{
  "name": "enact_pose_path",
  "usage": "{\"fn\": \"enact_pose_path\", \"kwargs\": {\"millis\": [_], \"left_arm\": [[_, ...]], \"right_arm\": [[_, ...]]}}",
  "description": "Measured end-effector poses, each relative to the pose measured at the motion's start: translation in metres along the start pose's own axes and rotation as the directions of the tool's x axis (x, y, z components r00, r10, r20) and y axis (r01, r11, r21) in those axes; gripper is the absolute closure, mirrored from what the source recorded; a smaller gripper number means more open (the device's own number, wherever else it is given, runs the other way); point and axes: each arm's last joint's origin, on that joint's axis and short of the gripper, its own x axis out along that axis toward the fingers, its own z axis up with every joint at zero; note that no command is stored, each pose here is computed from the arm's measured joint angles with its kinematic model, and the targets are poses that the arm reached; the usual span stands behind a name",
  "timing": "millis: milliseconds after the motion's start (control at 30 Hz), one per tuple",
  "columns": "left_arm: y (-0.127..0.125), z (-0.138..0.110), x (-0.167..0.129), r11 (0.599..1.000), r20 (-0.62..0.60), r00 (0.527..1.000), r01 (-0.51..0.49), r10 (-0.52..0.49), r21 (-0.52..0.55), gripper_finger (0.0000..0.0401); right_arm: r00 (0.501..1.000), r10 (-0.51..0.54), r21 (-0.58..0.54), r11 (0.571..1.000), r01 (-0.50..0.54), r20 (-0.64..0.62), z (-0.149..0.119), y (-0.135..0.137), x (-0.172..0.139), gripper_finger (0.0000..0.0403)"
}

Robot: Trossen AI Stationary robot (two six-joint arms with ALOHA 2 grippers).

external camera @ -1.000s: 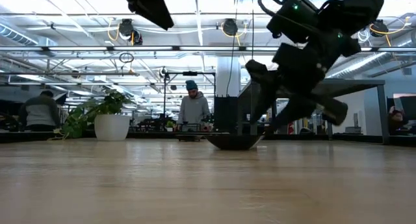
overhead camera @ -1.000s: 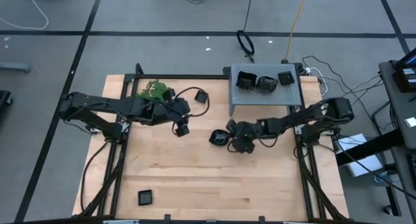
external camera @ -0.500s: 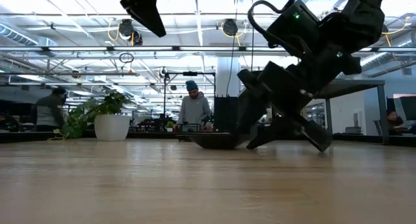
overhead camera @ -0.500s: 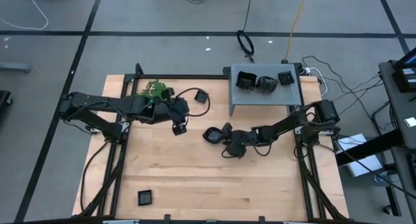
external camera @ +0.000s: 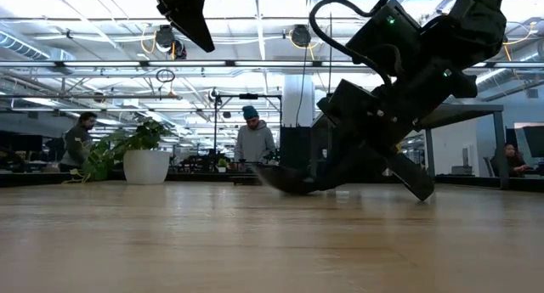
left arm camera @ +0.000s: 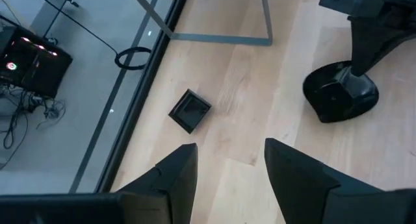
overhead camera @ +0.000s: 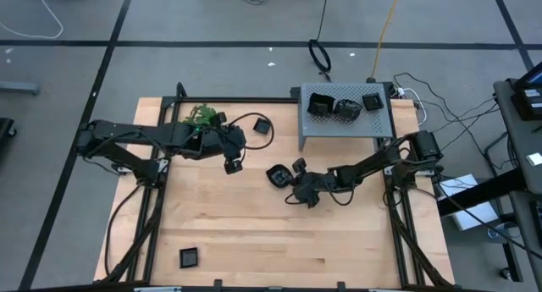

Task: Pick & Place Mini shaped plates
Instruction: Stack the leaf shaped plate on top of the leaf shaped plates on the shelf

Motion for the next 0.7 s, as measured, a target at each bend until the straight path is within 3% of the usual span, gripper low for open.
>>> {"fn": "enact_pose_path", "kwargs": {"millis": [167, 300, 567, 700], "left_arm": [[0.004, 0.000, 0.002, 1.000, -0.006, 1.000, -0.010, 0.010, -0.011, 0.0217], [0.006, 0.000, 0.003, 1.000, -0.009, 1.000, -0.016, 0.015, -0.017, 0.0217], [0.007, 0.000, 0.004, 0.999, -0.011, 1.000, -0.018, 0.019, 0.030, 0.0217], [0.009, 0.000, 0.005, 0.999, -0.013, 1.000, -0.023, 0.023, 0.041, 0.0217]], "right_arm": [[1.000, -0.024, 0.025, 0.999, 0.024, -0.014, 0.000, -0.001, 0.000, 0.0396], [0.997, -0.077, 0.118, 0.990, 0.077, -0.006, 0.004, -0.010, -0.011, 0.0401], [0.986, -0.155, 0.225, 0.965, 0.138, 0.060, 0.018, -0.039, -0.063, 0.0402], [0.964, -0.240, 0.367, 0.912, 0.185, 0.111, 0.021, -0.058, -0.093, 0.0402]]}}
